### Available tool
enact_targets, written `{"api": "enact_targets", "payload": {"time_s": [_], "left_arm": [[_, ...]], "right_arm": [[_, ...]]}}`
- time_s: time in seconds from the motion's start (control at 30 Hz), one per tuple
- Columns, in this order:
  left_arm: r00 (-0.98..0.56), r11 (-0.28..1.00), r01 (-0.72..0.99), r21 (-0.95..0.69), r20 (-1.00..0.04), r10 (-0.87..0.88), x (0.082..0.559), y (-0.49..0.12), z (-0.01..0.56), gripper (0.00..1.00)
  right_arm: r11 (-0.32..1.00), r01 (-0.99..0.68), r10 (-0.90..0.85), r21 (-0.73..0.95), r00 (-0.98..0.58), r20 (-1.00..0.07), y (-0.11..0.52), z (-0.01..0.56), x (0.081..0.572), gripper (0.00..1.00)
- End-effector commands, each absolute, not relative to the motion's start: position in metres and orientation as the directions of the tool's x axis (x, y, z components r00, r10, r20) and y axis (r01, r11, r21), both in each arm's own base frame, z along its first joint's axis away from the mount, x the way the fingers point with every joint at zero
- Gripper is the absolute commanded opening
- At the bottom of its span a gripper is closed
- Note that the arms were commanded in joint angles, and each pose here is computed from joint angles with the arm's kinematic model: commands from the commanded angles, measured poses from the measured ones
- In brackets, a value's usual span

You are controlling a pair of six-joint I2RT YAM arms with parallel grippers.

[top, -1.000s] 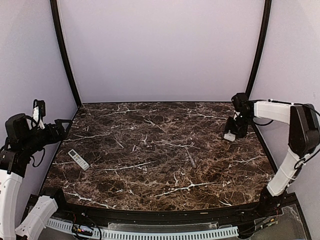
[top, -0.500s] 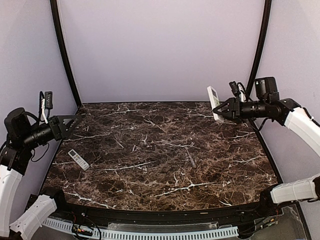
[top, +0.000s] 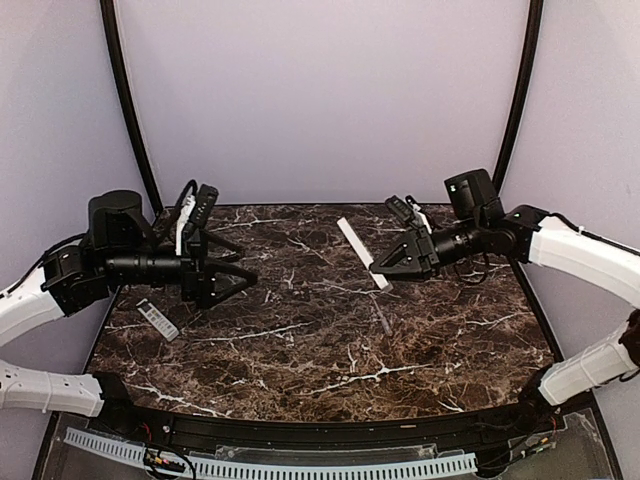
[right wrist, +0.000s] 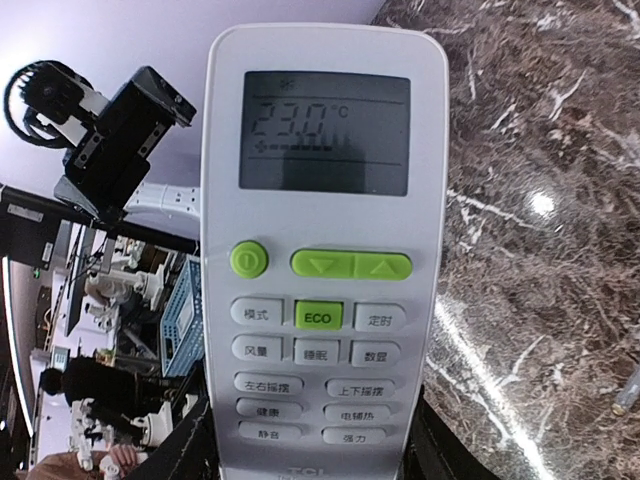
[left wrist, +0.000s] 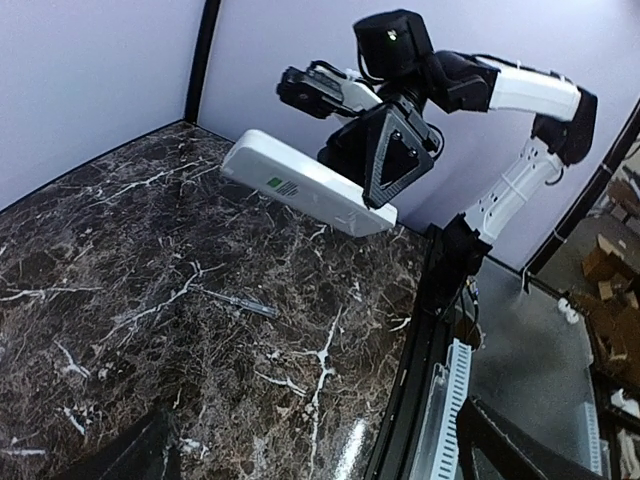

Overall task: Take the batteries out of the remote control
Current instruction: Pass from the right arm to the left

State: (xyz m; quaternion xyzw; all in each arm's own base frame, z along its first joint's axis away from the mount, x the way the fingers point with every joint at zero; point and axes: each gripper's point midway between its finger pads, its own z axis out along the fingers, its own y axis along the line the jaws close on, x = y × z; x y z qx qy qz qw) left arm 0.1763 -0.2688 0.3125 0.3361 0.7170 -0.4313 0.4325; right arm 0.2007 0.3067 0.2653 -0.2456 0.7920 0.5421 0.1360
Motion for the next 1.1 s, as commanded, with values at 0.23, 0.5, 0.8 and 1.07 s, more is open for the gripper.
{"api": "enact_targets", "payload": {"time_s": [0.23,0.5,0.8,1.07], "left_arm": [[-0.112,0.400,0.916,0.005,-0.957,0.268,0.188,-0.293,0.305,0.97],[-0.017,0.286,0.953,0.096,-0.929,0.370,0.173,-0.304,0.280,0.97],[0.011,0.134,0.987,0.088,-0.872,0.490,0.138,-0.321,0.239,0.94],[0.050,0.069,0.992,0.103,-0.845,0.532,0.110,-0.322,0.226,0.76]], "right_arm": [[0.073,-0.523,-0.504,0.849,-0.754,-0.421,0.351,0.270,0.131,0.37],[0.063,-0.482,-0.612,0.874,-0.710,-0.347,0.359,0.263,0.100,0.35],[0.057,-0.437,-0.710,0.897,-0.649,-0.272,0.370,0.244,0.073,0.34],[0.032,-0.405,-0.742,0.914,-0.622,-0.250,0.373,0.241,0.068,0.34]]}}
